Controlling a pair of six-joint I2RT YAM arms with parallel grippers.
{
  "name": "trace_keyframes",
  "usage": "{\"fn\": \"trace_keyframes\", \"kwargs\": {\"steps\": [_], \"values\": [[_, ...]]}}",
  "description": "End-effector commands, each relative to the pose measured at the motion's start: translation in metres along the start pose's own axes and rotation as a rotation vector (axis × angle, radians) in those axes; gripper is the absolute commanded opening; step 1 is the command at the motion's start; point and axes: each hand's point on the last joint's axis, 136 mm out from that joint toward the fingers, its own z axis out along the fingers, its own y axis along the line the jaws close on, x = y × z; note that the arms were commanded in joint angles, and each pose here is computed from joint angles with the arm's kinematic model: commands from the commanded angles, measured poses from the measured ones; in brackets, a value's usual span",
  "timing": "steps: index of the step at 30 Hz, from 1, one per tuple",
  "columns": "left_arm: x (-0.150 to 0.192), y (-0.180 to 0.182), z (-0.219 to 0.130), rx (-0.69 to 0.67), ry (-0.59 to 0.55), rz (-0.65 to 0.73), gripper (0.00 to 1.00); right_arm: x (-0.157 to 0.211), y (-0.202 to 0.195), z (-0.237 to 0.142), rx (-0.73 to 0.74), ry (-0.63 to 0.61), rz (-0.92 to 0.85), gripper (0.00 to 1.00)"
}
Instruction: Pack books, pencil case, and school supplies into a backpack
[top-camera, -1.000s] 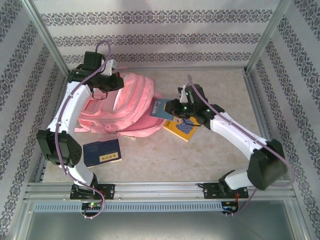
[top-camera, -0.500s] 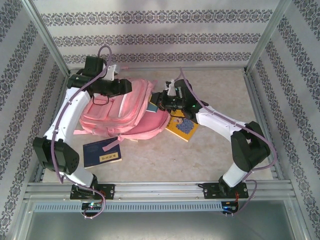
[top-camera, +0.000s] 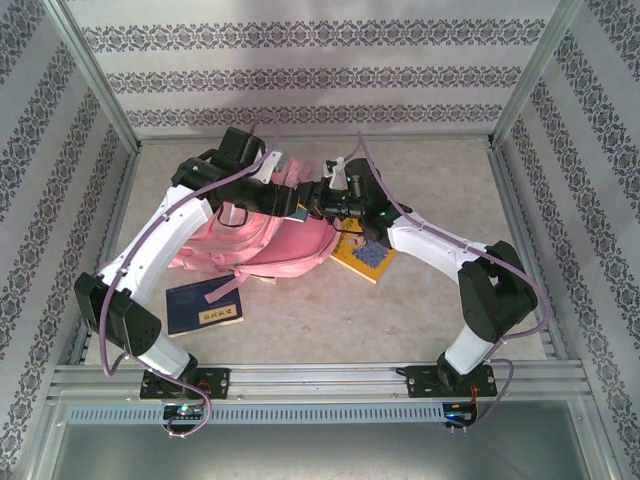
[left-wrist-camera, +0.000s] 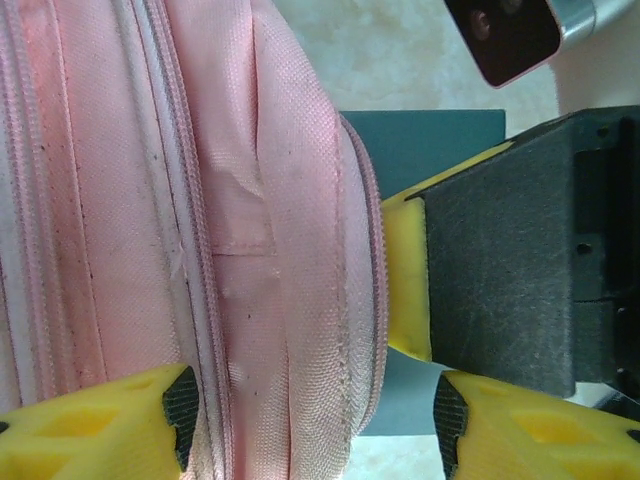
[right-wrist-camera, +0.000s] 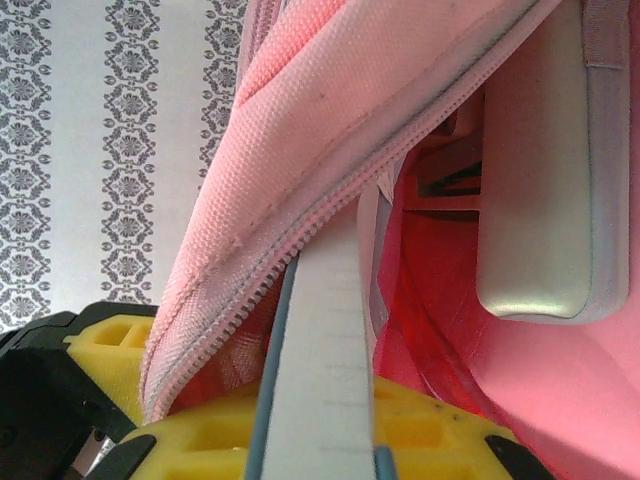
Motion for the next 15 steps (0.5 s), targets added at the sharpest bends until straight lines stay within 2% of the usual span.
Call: {"fn": "trace_keyframes", "kwargs": {"steps": [1,3,7,9,11,13,15], "values": [[0.007,0.017,0.005,-0.13,0.044,0.05,0.6,0.004,0.061,-0.005,-0.186,0.019,-0.095,0.0],[0.006,0.019,0.007,-0.153,0.042,0.066,0.58,0.004,0.063,-0.005,-0.193,0.019,-0.091,0.0],[0.004,0.026,0.012,-0.221,0.044,0.091,0.47,0.005,0.069,-0.007,-0.212,0.017,-0.088,0.0],[0.002,0.028,0.013,-0.247,0.041,0.104,0.33,0.006,0.071,-0.007,-0.217,0.017,-0.089,0.0],[0.0,0.027,0.012,-0.247,0.033,0.103,0.13,0.008,0.073,-0.007,-0.217,0.017,-0.097,0.0],[-0.003,0.024,0.004,-0.242,0.012,0.114,0.0,0.007,0.07,-0.009,-0.197,0.007,-0.108,0.0],[-0.01,0.023,-0.014,-0.258,-0.038,0.131,0.0,0.008,0.06,-0.012,-0.15,-0.006,-0.127,0.0]]}}
